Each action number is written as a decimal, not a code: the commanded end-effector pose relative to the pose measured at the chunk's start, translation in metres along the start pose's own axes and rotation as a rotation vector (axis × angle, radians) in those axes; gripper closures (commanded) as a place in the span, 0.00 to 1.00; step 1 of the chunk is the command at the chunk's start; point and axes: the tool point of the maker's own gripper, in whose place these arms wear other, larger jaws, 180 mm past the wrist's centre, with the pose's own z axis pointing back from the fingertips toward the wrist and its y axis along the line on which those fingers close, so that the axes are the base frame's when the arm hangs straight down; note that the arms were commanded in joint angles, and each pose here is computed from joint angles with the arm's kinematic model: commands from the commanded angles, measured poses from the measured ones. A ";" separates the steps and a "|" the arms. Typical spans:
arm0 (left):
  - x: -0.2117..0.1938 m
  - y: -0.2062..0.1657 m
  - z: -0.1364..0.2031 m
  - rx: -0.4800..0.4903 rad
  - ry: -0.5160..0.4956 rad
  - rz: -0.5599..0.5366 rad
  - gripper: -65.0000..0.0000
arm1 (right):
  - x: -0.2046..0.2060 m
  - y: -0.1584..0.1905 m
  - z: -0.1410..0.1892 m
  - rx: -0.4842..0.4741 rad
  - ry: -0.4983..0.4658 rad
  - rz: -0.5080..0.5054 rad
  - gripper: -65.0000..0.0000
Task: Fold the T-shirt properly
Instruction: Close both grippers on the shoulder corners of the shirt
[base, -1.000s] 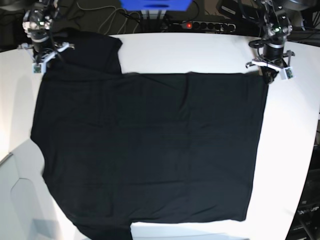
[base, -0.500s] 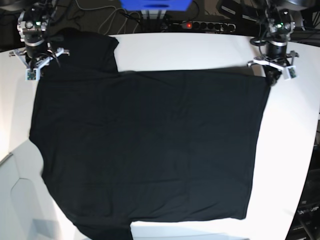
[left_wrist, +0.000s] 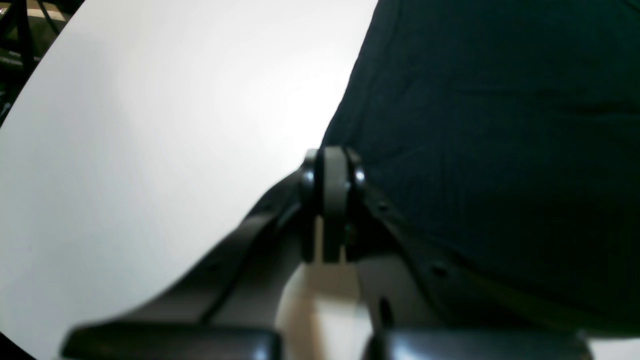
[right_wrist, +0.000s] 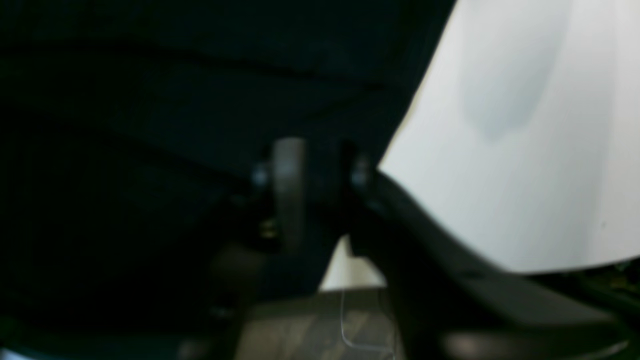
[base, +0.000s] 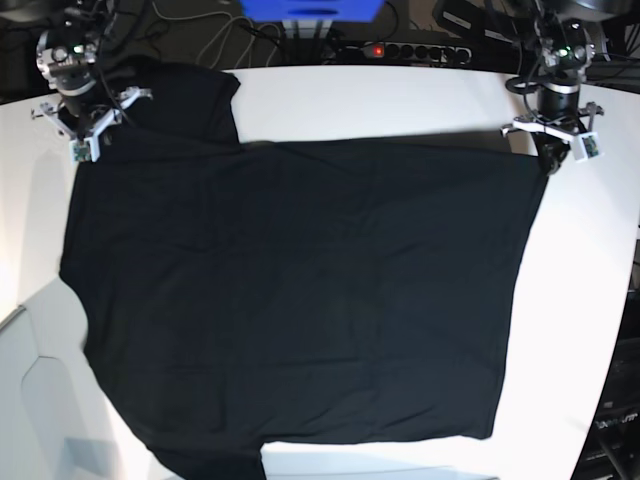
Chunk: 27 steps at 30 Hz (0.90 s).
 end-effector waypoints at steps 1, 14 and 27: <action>0.013 0.002 0.001 -0.001 -0.044 -0.012 1.00 | 0.005 -0.002 0.004 0.001 -0.022 0.021 0.58; 0.013 0.002 0.001 -0.001 -0.044 -0.012 1.00 | -0.033 0.004 -0.014 0.041 0.078 -0.024 0.39; 0.011 0.002 0.002 0.000 -0.039 -0.013 1.00 | -0.053 0.010 -0.025 0.070 0.134 -0.057 0.74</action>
